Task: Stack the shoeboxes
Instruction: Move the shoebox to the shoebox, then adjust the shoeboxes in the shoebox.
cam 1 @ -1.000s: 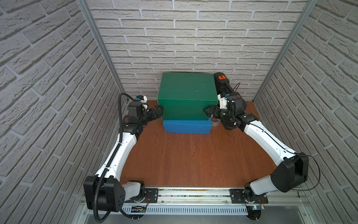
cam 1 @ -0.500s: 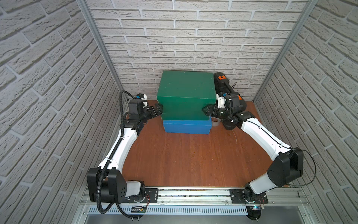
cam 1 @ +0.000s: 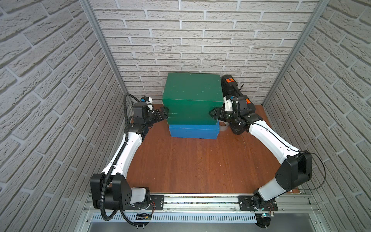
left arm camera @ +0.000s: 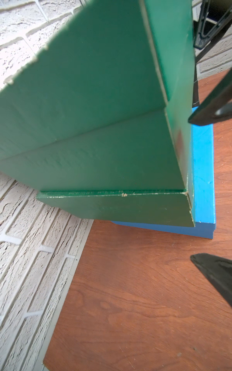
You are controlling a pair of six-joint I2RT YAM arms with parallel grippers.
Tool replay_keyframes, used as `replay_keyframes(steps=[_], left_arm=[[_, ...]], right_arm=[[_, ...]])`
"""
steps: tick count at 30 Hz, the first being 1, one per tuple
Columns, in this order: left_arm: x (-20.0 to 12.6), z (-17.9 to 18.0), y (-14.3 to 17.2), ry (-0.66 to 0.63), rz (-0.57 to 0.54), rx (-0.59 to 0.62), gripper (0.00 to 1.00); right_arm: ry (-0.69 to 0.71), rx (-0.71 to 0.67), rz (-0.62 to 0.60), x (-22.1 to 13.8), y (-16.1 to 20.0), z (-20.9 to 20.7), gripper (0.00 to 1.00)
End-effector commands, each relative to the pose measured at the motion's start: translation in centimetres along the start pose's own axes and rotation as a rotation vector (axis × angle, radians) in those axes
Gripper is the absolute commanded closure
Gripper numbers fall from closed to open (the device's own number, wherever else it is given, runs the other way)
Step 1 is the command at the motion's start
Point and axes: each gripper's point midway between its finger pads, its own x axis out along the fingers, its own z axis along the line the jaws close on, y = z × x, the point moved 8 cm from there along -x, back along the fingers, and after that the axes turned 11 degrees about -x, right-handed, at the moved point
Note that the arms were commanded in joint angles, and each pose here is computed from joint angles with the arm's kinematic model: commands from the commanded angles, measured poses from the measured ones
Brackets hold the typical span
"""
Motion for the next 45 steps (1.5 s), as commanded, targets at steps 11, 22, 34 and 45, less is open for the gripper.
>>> replay_keyframes(steps=[11,22,34,45], left_arm=[[-0.8,-1.3,-1.5,0.071,-0.058,0.032,0.02],[-7.1,0.6,-3.6,0.335,-0.346,-0.174,0.02],[2.8,9.7,-7.0,0.335,-0.162,-0.605,0.26],[8.0,8.7,-7.0,0.283,-0.050,-0.578,0.40]], right_arm=[[0.021,0.000,-0.022,-0.1,-1.0,0.2,0.00],[0.079,0.069,-0.137,-6.2,1.6,-0.1,0.01],[0.185,0.253,-0.129,-5.3,1.9,-4.0,0.38],[0.218,0.309,-0.108,-1.3,0.9,-5.7,0.47]])
